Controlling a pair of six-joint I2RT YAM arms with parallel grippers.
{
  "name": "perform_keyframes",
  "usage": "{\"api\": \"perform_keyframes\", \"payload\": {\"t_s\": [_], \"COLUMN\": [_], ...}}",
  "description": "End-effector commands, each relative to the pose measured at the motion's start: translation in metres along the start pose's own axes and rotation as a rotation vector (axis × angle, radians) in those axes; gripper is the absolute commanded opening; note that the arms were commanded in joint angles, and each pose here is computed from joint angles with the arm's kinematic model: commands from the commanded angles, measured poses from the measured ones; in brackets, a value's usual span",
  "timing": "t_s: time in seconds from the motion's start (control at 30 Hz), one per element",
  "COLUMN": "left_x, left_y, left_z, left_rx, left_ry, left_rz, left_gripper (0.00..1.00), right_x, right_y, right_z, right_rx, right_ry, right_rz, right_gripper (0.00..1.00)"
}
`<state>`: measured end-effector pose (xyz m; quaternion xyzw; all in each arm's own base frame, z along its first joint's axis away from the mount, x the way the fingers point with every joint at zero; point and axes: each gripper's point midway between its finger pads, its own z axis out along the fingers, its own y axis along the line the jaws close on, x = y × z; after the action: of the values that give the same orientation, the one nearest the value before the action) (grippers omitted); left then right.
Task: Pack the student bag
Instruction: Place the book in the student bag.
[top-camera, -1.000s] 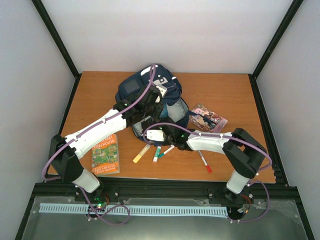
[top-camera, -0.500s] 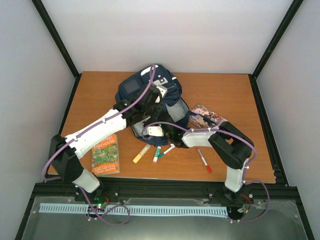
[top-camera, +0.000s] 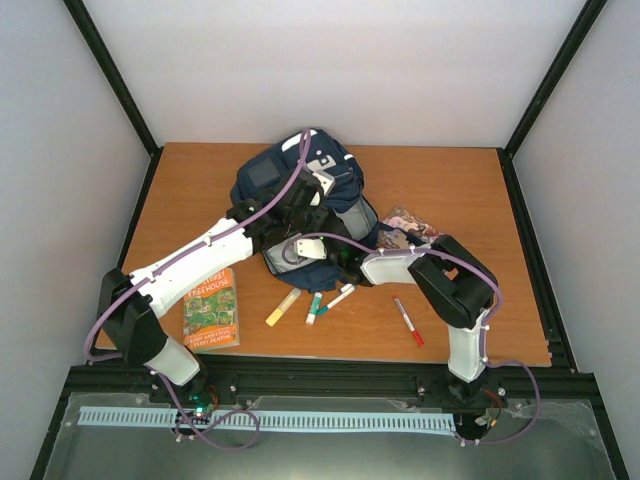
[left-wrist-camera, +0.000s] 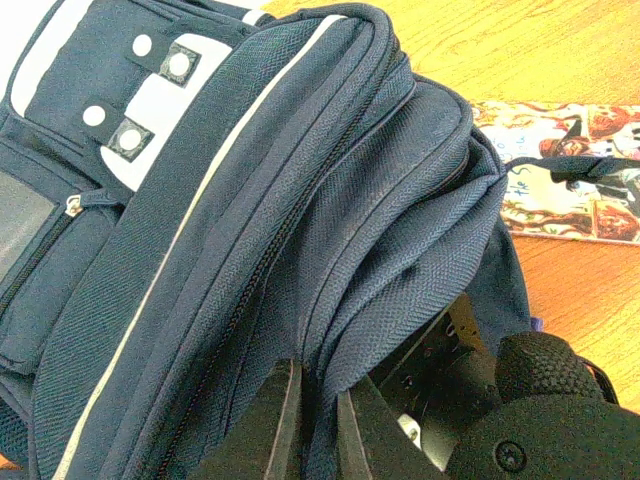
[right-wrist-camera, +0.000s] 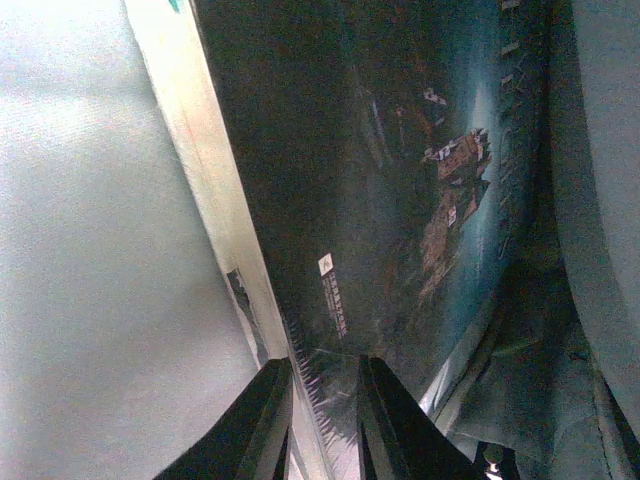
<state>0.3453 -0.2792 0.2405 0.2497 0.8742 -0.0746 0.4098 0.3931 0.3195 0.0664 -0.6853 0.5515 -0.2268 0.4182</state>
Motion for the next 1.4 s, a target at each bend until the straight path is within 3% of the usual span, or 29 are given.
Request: {"api": "perform_keyframes", "payload": {"t_s": [0.0,0.23,0.43,0.67,0.93,1.2,1.37], "left_x": [-0.046,-0.045,-0.045,-0.039,-0.020,0.027,0.058], "left_y": [-0.008,-0.005,-0.001,0.012,0.006,0.001,-0.001], "left_z": [-0.026,-0.026,-0.022,-0.009,0.019,0.063,0.091], "left_rx": [0.057,0.040,0.033,-0.022,-0.031,-0.061,-0.086], "left_ry": [-0.130,-0.128,-0.117,-0.072,0.065,0.194,0.281], "left_rz": [-0.047,-0.047,-0.069,-0.108,-0.191,-0.192,-0.164], "left_gripper": [0.01,0.01,0.01,0.01,0.02,0.03,0.02], "right_x": [-0.009,-0.003,0.005,0.024,0.073,0.147,0.159], "right_y": [-0.028,-0.023,-0.013,0.016,-0.007,-0.025,-0.027], "right_z": [0.001,-0.021,-0.073,-0.146,-0.205,-0.209,-0.202], "right_rx": [0.094,0.045,-0.069,-0.257,-0.312,-0.210,-0.209], "right_ry": [-0.033,-0.037,-0.066,-0.074,-0.099,-0.029,0.015], "right_rz": [0.058,0.102,0.216,0.446,0.813,1.080,1.130], "right_gripper": [0.18,0.20,0.31,0.44,0.48,0.53,0.56]}}
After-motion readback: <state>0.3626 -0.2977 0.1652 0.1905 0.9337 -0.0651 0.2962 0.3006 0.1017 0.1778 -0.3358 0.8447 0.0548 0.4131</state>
